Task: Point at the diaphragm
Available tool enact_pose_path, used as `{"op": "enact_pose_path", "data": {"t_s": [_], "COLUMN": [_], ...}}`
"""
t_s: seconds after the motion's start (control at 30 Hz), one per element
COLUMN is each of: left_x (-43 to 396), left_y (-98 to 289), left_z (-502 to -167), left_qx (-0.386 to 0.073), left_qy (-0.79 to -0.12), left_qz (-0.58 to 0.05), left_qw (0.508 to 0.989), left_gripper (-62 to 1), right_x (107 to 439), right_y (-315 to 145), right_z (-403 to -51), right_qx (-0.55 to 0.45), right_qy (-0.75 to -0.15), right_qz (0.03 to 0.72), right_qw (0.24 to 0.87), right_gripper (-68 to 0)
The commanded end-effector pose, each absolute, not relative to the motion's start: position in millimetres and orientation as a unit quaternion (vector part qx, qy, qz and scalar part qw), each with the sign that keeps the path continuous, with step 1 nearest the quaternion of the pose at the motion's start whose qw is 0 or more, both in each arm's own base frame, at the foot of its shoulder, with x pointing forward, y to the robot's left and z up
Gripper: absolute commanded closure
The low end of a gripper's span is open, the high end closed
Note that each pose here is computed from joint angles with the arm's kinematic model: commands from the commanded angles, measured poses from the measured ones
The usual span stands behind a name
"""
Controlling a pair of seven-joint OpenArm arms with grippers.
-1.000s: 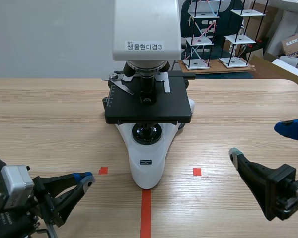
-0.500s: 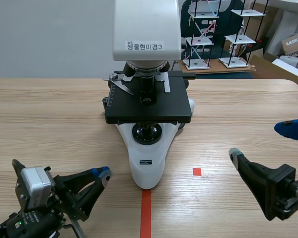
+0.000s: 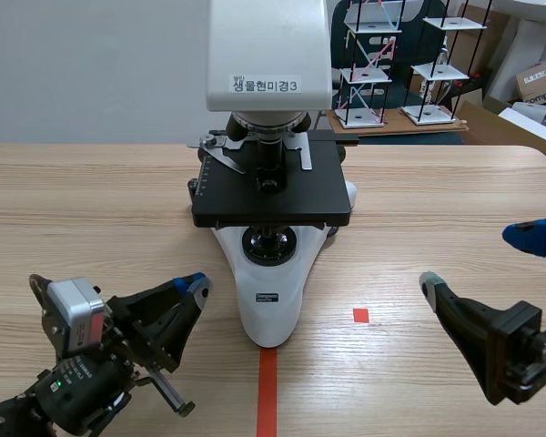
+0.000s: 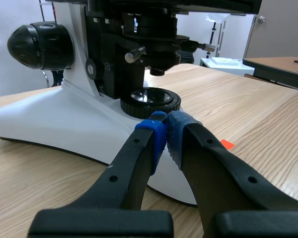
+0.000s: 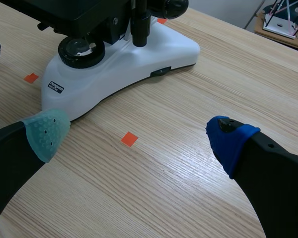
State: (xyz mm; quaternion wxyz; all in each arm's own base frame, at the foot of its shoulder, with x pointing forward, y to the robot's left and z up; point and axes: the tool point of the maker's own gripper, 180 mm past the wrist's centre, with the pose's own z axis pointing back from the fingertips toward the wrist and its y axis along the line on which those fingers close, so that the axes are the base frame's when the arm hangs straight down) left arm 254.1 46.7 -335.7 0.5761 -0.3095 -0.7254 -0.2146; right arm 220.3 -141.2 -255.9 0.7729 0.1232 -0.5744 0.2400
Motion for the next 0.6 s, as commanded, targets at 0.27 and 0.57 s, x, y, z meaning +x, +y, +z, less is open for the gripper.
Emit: {"op": "enact_pose_path", "data": {"t_s": [0.27, 0.57], "left_x": [257.6, 257.2], "left_y": [46.3, 45.5], "left_z": [-326.5, -324.2], "left_qx": [-0.312, -0.314], "left_qy": [-0.737, -0.740], "left_qz": [-0.207, -0.204], "left_qw": [0.563, 0.558], "left_gripper": [-1.7, -1.7], "right_x": [223.1, 223.1], "right_y": [-140.2, -140.2], "right_z": [-246.6, -246.6], "right_qx": [0.126, 0.126], "right_qy": [-0.587, -0.587], "right_qz": [0.240, 0.240], "right_qw": [0.763, 0.763], "right_gripper": [-60.4, -60.4]}}
